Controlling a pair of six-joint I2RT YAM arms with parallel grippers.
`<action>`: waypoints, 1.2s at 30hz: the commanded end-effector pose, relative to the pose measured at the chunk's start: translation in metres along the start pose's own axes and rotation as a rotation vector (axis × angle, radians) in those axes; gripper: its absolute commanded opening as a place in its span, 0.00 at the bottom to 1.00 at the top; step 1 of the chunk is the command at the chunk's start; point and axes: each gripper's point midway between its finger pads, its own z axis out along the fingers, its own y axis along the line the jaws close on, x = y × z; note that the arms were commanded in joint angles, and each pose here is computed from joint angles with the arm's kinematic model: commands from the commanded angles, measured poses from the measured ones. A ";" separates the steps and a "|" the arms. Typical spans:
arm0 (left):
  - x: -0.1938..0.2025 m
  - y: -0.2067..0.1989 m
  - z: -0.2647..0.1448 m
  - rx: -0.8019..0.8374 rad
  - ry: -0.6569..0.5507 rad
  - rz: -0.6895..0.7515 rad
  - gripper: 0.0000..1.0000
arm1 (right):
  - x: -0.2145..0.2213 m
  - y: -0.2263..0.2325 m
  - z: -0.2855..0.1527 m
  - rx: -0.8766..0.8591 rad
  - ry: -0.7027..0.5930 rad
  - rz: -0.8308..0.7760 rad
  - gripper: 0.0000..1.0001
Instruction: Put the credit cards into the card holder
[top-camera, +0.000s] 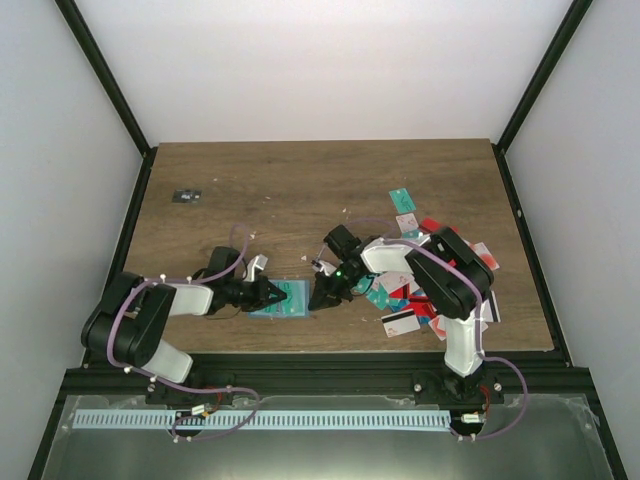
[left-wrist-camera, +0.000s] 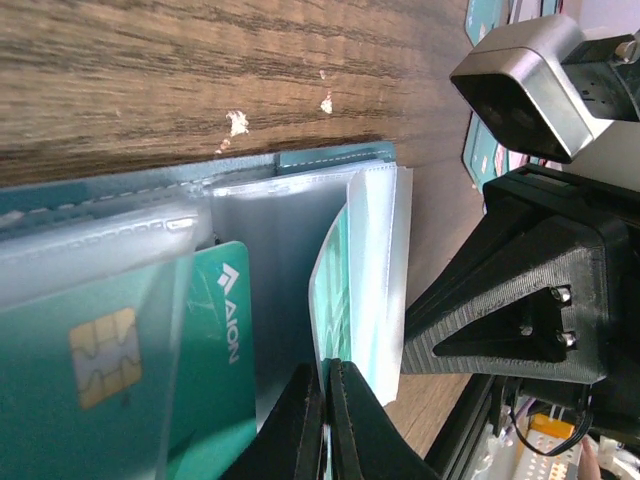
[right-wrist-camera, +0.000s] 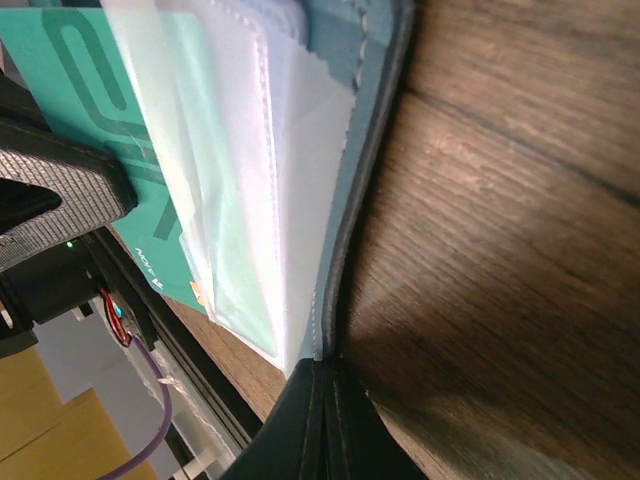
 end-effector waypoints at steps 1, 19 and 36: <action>0.014 0.019 0.003 -0.082 0.048 -0.009 0.04 | 0.000 -0.048 0.010 0.218 -0.007 0.025 0.01; 0.009 0.021 0.010 -0.132 0.116 -0.030 0.04 | -0.042 -0.043 -0.004 0.266 -0.052 -0.013 0.05; 0.008 0.022 0.000 -0.227 0.129 -0.055 0.18 | -0.040 -0.041 -0.023 0.258 -0.088 -0.006 0.05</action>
